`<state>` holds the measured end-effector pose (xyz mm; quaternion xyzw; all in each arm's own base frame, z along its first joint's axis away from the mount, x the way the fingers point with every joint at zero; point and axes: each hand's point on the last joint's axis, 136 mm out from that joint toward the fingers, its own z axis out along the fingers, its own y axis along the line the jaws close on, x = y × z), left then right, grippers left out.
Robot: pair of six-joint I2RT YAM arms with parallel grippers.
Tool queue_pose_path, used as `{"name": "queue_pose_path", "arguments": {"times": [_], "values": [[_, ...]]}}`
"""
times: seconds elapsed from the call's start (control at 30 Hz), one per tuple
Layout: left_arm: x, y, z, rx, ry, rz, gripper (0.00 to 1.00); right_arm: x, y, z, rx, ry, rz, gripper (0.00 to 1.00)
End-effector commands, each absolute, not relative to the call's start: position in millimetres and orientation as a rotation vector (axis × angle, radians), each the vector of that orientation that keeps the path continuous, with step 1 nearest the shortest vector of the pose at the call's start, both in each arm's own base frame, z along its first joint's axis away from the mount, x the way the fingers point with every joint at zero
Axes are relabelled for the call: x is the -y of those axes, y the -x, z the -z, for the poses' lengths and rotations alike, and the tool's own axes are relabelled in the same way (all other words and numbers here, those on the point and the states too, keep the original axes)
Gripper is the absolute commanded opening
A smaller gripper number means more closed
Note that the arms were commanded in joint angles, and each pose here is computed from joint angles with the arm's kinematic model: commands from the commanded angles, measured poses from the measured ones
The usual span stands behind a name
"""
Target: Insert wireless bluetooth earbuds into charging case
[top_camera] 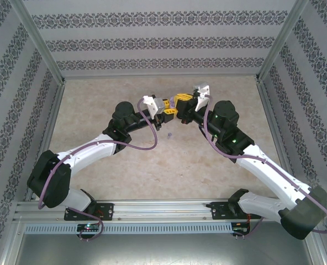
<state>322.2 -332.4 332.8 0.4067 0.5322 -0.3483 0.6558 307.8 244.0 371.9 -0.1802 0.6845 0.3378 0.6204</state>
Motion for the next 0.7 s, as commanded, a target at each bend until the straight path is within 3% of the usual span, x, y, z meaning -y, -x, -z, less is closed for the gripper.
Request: {"name": "queue_pose_path", "arguments": {"times": [0.0, 0.67], "values": [[332.9, -308.3, -377.0, -1.080, -0.915, 0.780, 0.00, -241.5, -304.1, -370.9, -1.572, 0.408, -0.800, 0.07], [331.7, -315.3, -377.4, -1.099, -0.898, 0.749, 0.00, -242.5, -298.4, -364.0, -1.588, 0.414, -0.829, 0.04]]}}
